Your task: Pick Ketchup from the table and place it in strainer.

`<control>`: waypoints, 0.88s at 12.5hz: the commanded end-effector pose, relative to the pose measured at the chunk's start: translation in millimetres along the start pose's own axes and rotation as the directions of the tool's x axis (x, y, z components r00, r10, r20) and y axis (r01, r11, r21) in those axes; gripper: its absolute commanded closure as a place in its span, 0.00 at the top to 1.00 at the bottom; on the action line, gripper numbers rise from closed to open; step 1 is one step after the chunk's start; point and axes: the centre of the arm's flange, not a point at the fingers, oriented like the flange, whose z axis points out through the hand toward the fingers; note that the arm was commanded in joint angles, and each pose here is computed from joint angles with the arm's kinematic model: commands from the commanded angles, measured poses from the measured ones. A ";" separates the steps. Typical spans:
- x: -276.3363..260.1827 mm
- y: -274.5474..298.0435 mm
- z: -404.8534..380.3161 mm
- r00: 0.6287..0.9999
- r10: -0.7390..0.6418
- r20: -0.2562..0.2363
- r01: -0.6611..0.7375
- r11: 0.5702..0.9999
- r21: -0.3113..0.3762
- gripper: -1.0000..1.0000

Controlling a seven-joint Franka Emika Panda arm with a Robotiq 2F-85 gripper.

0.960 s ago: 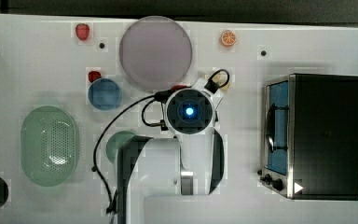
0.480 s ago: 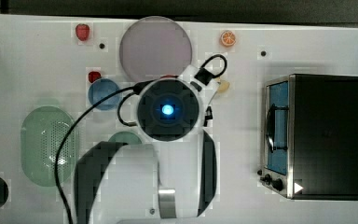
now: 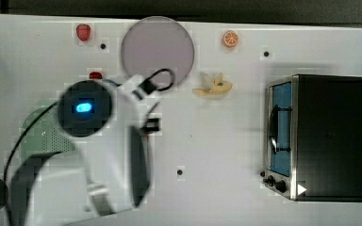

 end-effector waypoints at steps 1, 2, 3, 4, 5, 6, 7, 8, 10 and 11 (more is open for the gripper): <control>-12.2 -90.6 1.0 0.994 0.097 -0.044 -0.096 0.995 0.019 0.59; -12.3 -111.0 8.4 0.995 0.088 -0.055 -0.086 0.996 0.038 0.59; -12.0 -131.0 16.2 0.995 0.064 -0.071 -0.060 0.996 0.063 0.59; -10.9 -147.9 25.5 0.995 0.044 -0.088 -0.036 0.995 0.092 0.59; -10.1 -162.2 35.9 0.995 0.039 -0.094 -0.028 0.992 0.119 0.59; -9.8 -174.7 46.6 0.994 0.057 -0.091 -0.044 0.988 0.147 0.59; -10.7 -186.8 58.3 0.994 0.082 -0.078 -0.068 0.983 0.171 0.59; -13.1 -199.1 70.4 0.993 0.100 -0.060 -0.087 0.978 0.190 0.59; -16.9 -219.4 95.4 0.991 0.133 -0.024 -0.124 0.966 0.225 0.59; -18.1 -227.9 107.6 0.989 0.148 -0.010 -0.141 0.960 0.243 0.59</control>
